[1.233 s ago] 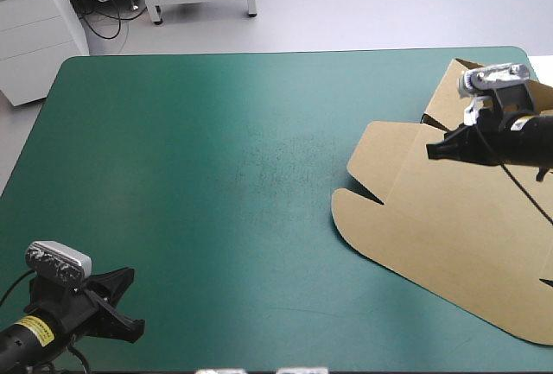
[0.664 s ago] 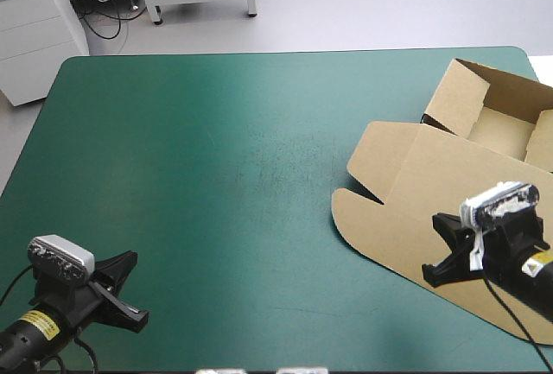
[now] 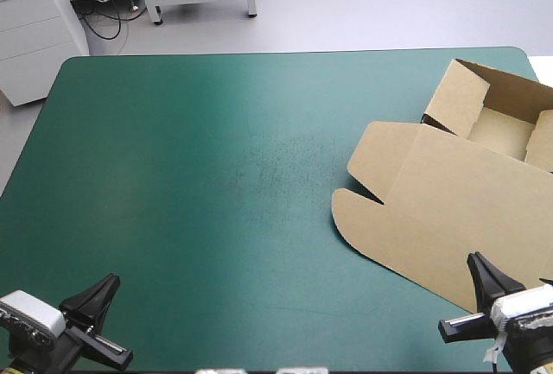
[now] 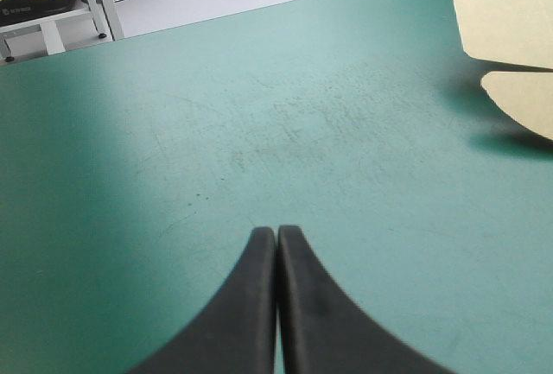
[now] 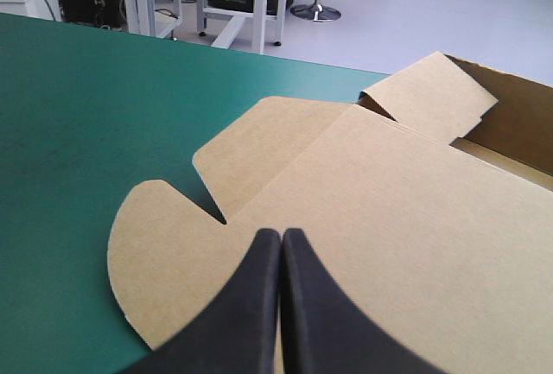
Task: Fold the box
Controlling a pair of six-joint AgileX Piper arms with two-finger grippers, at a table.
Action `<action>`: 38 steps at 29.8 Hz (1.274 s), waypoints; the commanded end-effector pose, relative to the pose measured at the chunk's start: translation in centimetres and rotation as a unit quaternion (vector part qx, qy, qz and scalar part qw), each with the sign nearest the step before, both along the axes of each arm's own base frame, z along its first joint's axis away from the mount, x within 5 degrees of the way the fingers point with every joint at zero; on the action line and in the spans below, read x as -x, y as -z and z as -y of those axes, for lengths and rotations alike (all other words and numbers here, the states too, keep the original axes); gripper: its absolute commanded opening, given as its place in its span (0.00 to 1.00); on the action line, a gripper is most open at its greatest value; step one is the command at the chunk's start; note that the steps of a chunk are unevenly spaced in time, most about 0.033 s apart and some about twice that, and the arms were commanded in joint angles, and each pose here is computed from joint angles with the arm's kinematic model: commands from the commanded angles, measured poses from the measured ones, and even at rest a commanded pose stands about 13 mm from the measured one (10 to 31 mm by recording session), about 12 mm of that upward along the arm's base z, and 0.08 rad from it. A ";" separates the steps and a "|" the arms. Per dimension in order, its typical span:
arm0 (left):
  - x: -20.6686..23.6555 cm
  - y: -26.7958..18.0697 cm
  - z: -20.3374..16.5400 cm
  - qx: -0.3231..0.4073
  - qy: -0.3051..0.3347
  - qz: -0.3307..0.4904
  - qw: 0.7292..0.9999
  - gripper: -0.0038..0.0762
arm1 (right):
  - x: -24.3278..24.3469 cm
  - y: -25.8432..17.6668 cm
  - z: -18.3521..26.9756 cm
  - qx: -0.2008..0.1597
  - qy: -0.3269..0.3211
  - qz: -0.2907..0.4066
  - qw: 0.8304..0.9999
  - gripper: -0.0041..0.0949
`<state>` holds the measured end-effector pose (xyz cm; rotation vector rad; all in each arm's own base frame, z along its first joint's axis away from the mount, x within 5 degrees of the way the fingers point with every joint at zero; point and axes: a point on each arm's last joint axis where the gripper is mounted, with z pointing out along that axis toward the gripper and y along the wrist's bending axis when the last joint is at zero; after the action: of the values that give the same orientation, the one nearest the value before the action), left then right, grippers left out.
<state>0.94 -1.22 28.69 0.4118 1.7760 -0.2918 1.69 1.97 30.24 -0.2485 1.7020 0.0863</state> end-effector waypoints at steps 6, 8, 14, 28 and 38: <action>-0.3 0.1 0.1 0.022 -0.002 0.023 0.999 0.01 | 0.5 0.6 0.5 -0.004 0.026 0.034 0.999 0.02; -0.3 0.1 0.1 0.022 -0.002 0.020 1.000 0.01 | 0.5 1.1 0.4 -0.002 0.022 0.016 1.000 0.02; -0.3 0.1 0.1 0.022 -0.002 0.020 1.000 0.01 | 0.6 1.2 0.4 -0.003 0.021 0.017 1.000 0.02; -0.3 0.1 0.1 0.022 -0.002 0.020 1.000 0.01 | 0.6 1.2 0.4 0.005 0.022 0.018 1.000 0.02; -0.3 0.1 0.1 0.023 -0.001 0.020 1.000 0.01 | 0.6 1.2 0.4 0.005 0.022 0.018 1.000 0.02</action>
<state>1.17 -1.30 27.13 0.4139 1.8060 -0.2932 1.46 1.66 27.72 -0.2301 1.7707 0.0586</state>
